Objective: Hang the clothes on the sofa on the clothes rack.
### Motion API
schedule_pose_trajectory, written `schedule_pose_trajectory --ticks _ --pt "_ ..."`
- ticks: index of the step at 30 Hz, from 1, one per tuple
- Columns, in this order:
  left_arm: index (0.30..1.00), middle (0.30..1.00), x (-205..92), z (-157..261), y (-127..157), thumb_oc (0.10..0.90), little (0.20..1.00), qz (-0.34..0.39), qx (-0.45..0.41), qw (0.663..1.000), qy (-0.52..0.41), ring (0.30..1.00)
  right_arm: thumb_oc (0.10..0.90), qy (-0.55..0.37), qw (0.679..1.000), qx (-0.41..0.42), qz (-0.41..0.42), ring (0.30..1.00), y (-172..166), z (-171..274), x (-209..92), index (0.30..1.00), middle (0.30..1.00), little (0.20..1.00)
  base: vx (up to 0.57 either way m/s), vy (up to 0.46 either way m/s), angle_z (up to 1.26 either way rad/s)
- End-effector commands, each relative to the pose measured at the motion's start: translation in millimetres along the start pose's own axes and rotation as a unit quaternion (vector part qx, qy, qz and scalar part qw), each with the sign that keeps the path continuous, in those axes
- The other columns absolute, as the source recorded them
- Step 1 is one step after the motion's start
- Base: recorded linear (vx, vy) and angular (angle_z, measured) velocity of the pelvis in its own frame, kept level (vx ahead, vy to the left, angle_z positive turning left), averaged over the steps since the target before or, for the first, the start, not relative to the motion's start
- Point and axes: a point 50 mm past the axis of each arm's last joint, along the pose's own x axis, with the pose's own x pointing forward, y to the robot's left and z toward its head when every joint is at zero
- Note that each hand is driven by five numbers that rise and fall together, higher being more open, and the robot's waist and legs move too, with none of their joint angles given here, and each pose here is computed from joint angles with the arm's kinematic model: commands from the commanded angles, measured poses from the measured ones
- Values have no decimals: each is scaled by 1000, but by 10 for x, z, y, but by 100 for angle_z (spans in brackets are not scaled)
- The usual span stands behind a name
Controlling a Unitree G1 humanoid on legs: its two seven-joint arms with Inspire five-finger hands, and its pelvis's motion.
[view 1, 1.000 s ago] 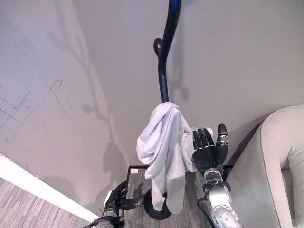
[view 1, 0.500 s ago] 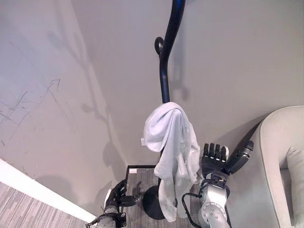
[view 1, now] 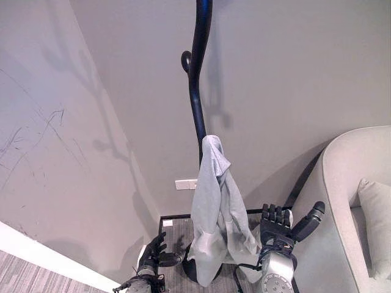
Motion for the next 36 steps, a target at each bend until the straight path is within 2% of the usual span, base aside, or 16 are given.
schedule_pose_trajectory --ticks 1,11,17,22,28,31,32,34,35,36 --pt "900 900 142 330 94 800 900 16 -15 998 -59 900 800 17 990 19 139 900 565 -147 -67 900 900 900 7 21 -9" --pt "900 900 168 344 80 800 900 14 -14 998 -60 900 800 61 983 -15 170 900 587 -261 -89 900 900 900 1 3 -1" --pt "900 900 158 301 92 800 900 20 -28 998 -55 900 800 39 982 73 167 900 479 -166 -33 900 900 900 0 0 0" --pt "900 900 155 253 74 800 900 20 -35 998 -46 900 800 15 981 96 168 900 496 -107 -24 900 900 900 0 0 0" --pt "900 900 155 154 64 800 900 15 -38 999 -26 900 800 37 986 78 144 900 388 -174 23 900 900 900 0 0 0" --pt "900 900 167 125 88 800 900 9 -30 999 -21 900 800 80 990 12 114 900 154 -248 61 900 900 900 -14 -8 0" --pt "900 900 171 109 123 800 900 -1 -19 1000 -24 900 800 112 986 -81 91 900 -80 -247 104 900 900 900 -38 -19 0" --pt "900 900 172 111 123 800 900 -1 -19 1000 -24 900 800 112 986 -81 91 900 -79 -248 105 900 900 900 -23 -20 2" --pt "900 900 194 55 240 800 900 0 -20 1000 -20 900 800 166 939 -297 54 900 -526 -108 211 900 900 900 -45 -39 7" --pt "900 900 195 58 239 800 900 0 -20 1000 -20 900 800 166 939 -297 54 900 -524 -109 213 900 900 900 -49 -55 8"
